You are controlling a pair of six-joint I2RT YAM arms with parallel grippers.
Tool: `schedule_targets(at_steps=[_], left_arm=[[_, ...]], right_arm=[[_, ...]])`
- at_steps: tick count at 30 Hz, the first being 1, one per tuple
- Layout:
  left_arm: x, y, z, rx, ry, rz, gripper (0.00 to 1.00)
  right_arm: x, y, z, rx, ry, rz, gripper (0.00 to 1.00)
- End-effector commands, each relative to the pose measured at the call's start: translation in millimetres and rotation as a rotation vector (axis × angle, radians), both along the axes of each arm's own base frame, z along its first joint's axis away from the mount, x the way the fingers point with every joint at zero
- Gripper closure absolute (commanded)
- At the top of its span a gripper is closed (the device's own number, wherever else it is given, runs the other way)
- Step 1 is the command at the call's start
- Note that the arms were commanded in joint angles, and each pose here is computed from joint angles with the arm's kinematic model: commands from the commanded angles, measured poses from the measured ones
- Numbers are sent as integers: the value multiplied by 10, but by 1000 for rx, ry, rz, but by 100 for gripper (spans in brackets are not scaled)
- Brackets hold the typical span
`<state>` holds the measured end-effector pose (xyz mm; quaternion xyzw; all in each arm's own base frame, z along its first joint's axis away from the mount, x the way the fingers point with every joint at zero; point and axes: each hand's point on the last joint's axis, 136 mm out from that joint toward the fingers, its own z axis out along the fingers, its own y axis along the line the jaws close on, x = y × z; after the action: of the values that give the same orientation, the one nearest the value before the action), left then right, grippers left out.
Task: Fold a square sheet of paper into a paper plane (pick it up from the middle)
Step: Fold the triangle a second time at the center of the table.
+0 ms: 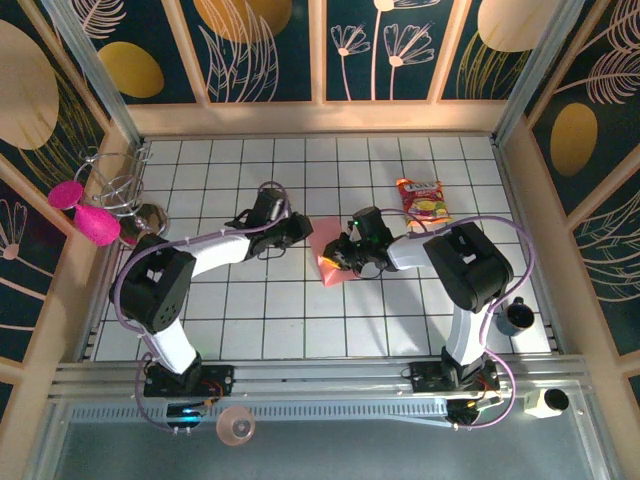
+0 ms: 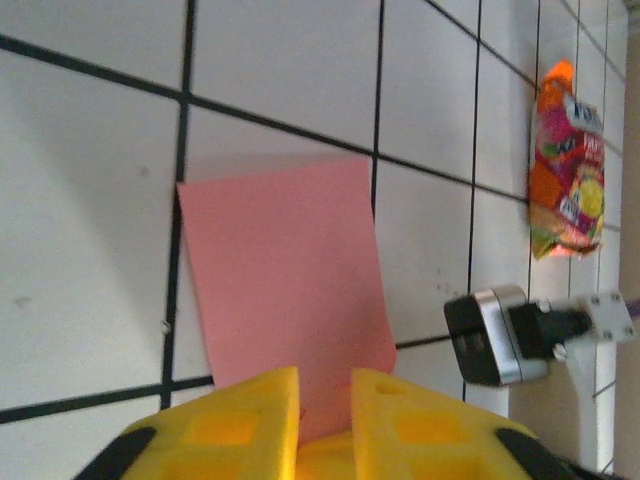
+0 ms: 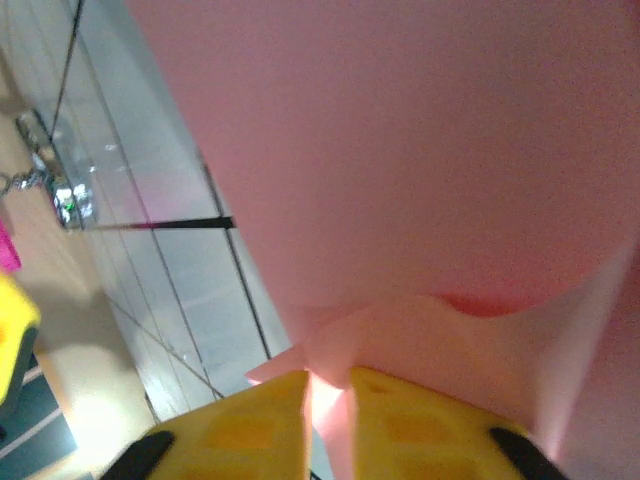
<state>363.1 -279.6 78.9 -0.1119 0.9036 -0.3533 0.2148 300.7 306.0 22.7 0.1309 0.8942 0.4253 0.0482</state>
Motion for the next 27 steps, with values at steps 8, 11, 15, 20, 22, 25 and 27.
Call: schedule_targets(at_steps=[8,11,15,20,22,25,27], left_arm=[[-415,-215,-277,29,97,-83,100],[-501,-253,-359,33,121,-100,100],[-544,-275,-452,46,146,-106,100],[-571,-297,-548,72,172,-115,100],[-581,-261,-609,95,187,-105,100],[-593,-199,-686,129,204,-90,100],[-600,-175,-735,145,213,-84,100]], right_arm=[[-112,-158,-315,-96,97,-23,100],[-118,-160,-321,-92,102,-27,100],[-118,-163,-338,-89,108,-31,100],[-119,-158,-339,-86,109,-33,100],[-118,-167,-344,-86,109,-35,100],[-134,-167,-344,-85,110,-33,100],[-128,-163,-333,-82,106,-33,100]])
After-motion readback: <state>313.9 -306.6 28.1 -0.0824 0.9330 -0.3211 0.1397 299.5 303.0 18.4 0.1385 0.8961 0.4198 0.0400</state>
